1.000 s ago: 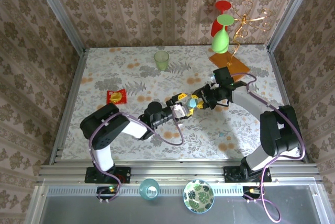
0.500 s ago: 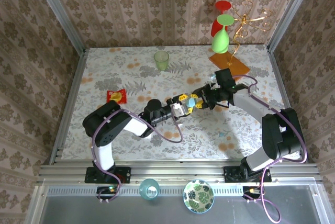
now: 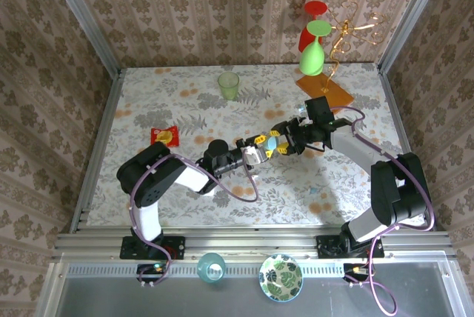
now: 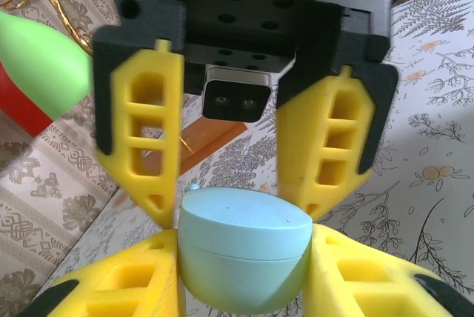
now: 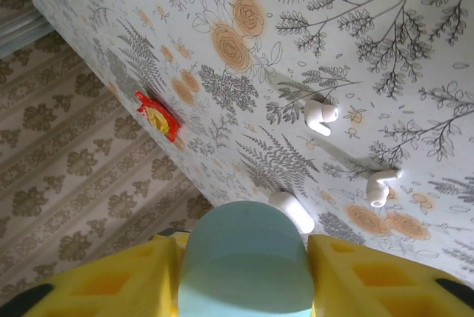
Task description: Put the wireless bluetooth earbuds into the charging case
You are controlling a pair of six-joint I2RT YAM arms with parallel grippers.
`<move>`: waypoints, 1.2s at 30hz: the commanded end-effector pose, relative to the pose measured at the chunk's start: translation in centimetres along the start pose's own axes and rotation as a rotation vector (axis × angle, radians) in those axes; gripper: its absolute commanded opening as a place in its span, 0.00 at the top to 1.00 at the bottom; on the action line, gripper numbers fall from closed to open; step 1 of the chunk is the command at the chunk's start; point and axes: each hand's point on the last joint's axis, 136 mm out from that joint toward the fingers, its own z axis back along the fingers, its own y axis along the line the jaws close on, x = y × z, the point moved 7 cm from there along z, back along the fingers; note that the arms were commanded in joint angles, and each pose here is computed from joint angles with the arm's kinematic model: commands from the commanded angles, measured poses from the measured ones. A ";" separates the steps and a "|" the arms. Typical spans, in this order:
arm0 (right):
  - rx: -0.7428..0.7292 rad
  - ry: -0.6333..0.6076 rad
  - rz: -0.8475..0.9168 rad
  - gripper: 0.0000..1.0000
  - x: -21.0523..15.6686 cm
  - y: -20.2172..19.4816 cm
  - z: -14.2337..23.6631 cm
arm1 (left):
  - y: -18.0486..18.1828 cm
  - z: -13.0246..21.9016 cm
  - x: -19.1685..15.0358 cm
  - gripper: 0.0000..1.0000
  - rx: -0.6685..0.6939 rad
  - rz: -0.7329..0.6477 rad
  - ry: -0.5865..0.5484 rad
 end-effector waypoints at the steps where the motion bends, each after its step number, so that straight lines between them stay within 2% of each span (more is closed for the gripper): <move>1: 0.047 0.004 0.037 0.37 -0.5 0.7 0.7 | 0.6 -0.2 0.5 0.74 0.011 0.011 -0.032; 3: 0.077 -0.025 0.106 0.25 -0.4 1.3 1.2 | 0.7 0.0 0.6 0.74 0.014 0.030 -0.031; 6: 0.107 -0.099 0.264 0.14 -0.5 2.5 2.8 | 1.1 0.8 0.8 0.74 0.011 0.083 -0.041; 9: 0.122 -0.168 0.420 0.08 -0.3 2.9 3.9 | 1.7 1.8 1.1 0.74 0.016 0.142 -0.051; 12: 0.149 -0.252 0.632 0.06 -1.3 3.9 6.0 | 2.5 3.1 1.6 0.75 0.015 0.212 -0.073; 16: 0.114 -0.374 0.861 0.04 -1.8 4.5 7.9 | 3.7 4.9 2.1 0.75 0.012 0.312 -0.102; 19: 0.178 -0.427 1.058 0.02 -3.0 5.4 9.2 | 4.6 6.1 2.7 0.76 0.011 0.382 -0.127; 23: 0.216 -0.544 1.303 0.05 -4.2 5.0 10.6 | 5.8 7.4 3.9 0.78 -0.012 0.477 -0.159; 26: 0.293 -0.569 1.522 0.08 -5.7 4.3 10.8 | 5.6 8.0 4.7 0.78 -0.068 0.487 -0.144; 29: 0.358 -0.477 1.751 0.07 -7.3 3.7 10.3 | 5.3 8.7 5.5 0.77 -0.118 0.484 -0.130; 32: 0.373 -0.242 1.979 0.07 -10.0 2.5 9.0 | 5.3 9.4 6.4 0.78 -0.167 0.482 -0.144; 34: 0.383 -0.144 2.062 0.16 -11.1 2.2 8.3 | 5.2 9.7 7.0 0.77 -0.197 0.478 -0.153; 36: 0.381 -0.109 2.097 0.20 -11.5 2.3 7.6 | 5.2 9.9 7.5 0.77 -0.218 0.472 -0.167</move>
